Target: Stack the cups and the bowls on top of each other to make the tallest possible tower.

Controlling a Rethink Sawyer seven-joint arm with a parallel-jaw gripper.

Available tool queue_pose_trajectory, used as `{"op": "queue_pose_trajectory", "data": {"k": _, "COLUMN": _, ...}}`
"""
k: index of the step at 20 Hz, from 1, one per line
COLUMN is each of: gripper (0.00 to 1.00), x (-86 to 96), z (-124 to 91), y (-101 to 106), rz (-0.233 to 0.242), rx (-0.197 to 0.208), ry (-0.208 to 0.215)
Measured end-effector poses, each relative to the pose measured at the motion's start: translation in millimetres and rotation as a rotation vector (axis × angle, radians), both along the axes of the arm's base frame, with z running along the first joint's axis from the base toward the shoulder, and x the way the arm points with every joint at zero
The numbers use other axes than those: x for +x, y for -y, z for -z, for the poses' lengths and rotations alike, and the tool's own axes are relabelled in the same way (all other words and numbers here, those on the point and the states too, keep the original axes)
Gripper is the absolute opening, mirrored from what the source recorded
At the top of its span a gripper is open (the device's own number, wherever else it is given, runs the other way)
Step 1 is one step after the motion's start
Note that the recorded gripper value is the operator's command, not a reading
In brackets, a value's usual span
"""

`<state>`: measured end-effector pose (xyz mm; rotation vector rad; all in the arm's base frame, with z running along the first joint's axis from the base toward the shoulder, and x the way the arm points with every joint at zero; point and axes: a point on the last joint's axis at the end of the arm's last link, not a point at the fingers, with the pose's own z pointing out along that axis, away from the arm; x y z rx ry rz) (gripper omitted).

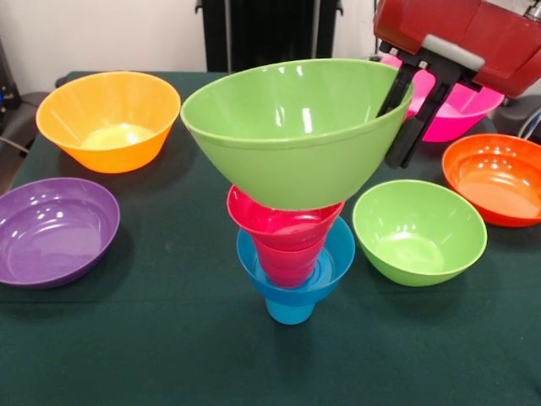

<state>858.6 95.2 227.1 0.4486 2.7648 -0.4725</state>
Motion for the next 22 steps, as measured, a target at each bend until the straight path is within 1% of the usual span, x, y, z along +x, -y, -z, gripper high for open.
{"op": "queue_pose_trajectory", "data": {"k": 5, "gripper": 0.0, "x": -3.0, "z": 7.7, "y": 3.6, "rz": 0.005, "rx": 0.005, "ry": 0.0}}
{"op": "queue_pose_trajectory", "data": {"k": 13, "gripper": 0.0, "x": -10.7, "z": 22.8, "y": 12.0, "rz": 0.02, "rx": 0.009, "ry": -0.014}}
{"op": "queue_pose_trajectory", "data": {"k": 22, "gripper": 0.0, "x": -8.2, "z": 24.5, "y": 14.8, "rz": 0.017, "rx": 0.011, "ry": 0.006}}
